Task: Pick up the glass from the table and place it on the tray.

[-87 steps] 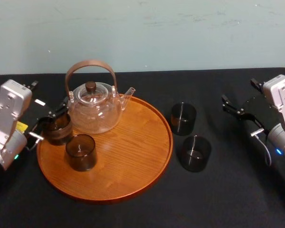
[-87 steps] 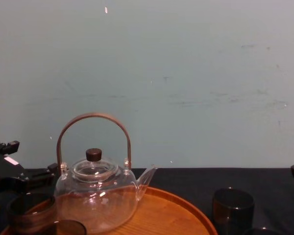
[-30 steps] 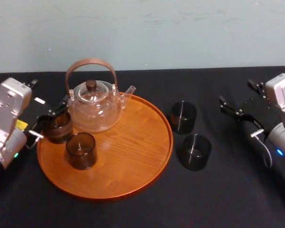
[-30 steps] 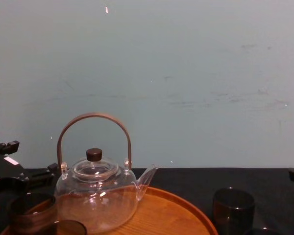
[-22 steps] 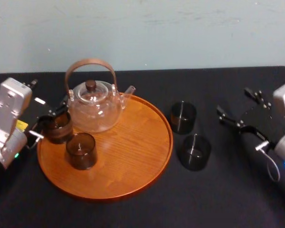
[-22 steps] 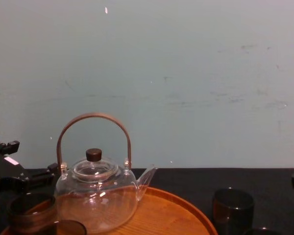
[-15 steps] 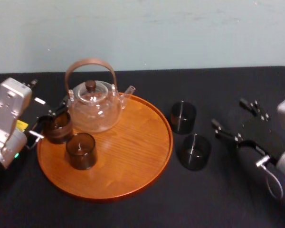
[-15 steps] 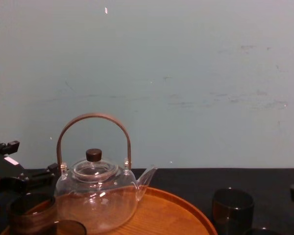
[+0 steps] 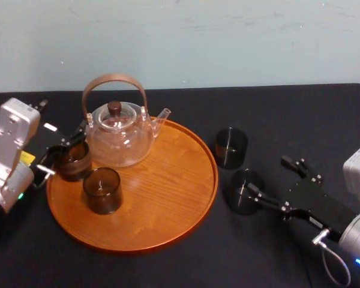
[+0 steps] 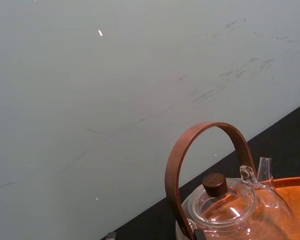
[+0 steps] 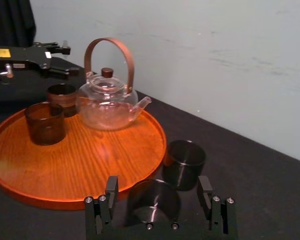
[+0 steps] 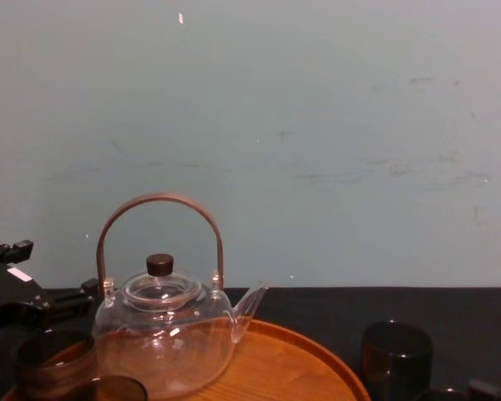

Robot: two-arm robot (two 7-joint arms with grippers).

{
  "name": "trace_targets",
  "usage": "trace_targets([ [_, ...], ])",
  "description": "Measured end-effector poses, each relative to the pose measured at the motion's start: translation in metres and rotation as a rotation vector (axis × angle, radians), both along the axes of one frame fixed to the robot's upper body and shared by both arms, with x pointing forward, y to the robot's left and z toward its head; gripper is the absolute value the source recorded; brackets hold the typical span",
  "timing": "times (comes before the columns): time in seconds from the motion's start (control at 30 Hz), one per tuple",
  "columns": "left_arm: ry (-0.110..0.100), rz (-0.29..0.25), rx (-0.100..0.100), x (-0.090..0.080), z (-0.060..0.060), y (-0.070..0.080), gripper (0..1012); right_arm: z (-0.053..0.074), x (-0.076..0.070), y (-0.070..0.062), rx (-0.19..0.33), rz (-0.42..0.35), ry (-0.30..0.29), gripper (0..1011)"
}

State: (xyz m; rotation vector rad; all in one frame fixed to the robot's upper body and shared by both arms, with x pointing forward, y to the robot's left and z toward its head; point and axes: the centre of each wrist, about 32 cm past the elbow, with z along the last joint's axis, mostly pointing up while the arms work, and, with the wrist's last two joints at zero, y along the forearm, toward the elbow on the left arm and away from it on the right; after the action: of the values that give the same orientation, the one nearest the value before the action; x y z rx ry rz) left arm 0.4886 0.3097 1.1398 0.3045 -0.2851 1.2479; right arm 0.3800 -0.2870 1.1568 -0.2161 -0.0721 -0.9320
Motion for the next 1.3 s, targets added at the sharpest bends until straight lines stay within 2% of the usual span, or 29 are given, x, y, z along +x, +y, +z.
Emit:
trace_targets([
  [0.37,0.000,0.000,0.000,0.000,0.000,0.000,1001,-0.010,-0.001,0.002,0.011,0.003,0.059,1002],
  [0.9,0.000,0.000,0.000,0.000,0.000,0.000,1001,-0.019,-0.002,0.001,0.002,-0.006,0.089,1002],
  [1.3,0.000,0.000,0.000,0.000,0.000,0.000,1001,-0.028,0.002,-0.003,0.004,-0.030,0.114,1002],
])
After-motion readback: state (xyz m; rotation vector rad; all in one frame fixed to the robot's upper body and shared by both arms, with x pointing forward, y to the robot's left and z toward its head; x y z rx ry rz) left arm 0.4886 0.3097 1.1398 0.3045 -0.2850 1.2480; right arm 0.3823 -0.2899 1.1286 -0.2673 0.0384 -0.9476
